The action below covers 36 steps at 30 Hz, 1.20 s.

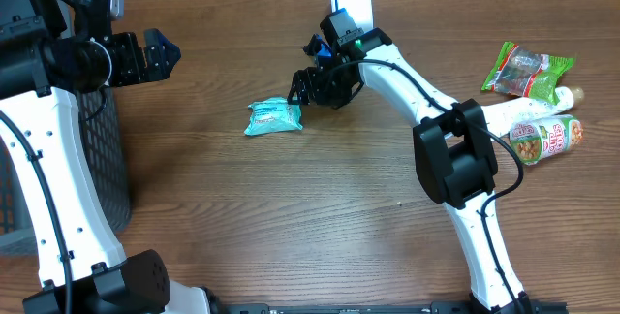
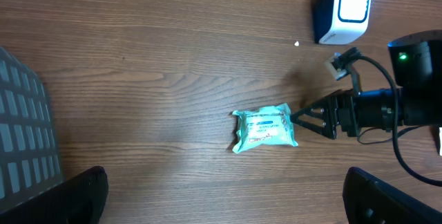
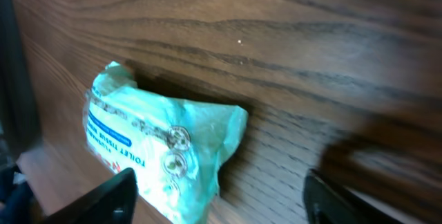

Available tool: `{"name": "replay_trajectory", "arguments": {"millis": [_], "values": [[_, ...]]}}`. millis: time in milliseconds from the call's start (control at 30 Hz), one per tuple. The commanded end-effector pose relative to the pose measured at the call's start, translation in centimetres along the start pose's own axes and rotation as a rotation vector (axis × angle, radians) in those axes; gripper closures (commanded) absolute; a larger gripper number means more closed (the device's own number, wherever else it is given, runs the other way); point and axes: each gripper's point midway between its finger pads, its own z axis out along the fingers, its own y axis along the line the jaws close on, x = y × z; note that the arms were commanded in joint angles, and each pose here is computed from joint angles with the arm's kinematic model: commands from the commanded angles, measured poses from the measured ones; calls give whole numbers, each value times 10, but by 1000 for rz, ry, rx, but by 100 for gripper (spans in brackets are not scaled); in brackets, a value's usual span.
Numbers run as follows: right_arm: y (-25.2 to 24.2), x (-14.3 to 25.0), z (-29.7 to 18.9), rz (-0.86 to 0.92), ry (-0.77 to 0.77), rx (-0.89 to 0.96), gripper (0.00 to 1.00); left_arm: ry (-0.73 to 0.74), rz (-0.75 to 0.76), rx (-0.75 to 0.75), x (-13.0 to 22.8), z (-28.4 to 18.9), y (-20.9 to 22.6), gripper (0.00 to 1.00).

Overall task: Scan the item barcode
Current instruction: 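Move the right gripper to the teal wipes pack and grasp it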

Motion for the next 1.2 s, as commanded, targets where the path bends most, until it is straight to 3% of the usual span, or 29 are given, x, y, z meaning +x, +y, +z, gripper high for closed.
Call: {"name": "replay_trajectory", "arguments": {"millis": [0,100,133,200,267,400,567,800,1100,1167], "values": [[3,15,28,53,61,-49,29,-15,-1,-8,-3,-4,1,0],[7,18,38,82,67,-51,36,-15,-1,-8,-3,-4,1,0],[9,19,39,94,67,-51,42,-15,-1,-8,-3,-4,1,0],[12,19,42,115,65,-49,67,-15,-1,-8,-3,-4,1,0],[8,18,45,164,50,-7,81,-15,-1,-8,-3,-4,1,0],[0,18,46,235,36,54,96,-15,-1,-8,-3,-4,1,0],[7,22,41,235,74,-15,96,-16,-3,-10,-3,-5,2,0],[38,17,-8,26,106,-330,96,-15,-1,-8,-3,-4,1,0],[-2,5,-66,73,18,-118,96,-16,-2,-9,-3,-5,2,0],[-1,8,-63,121,34,-116,83,-16,-2,-9,-3,-5,2,0]]}}
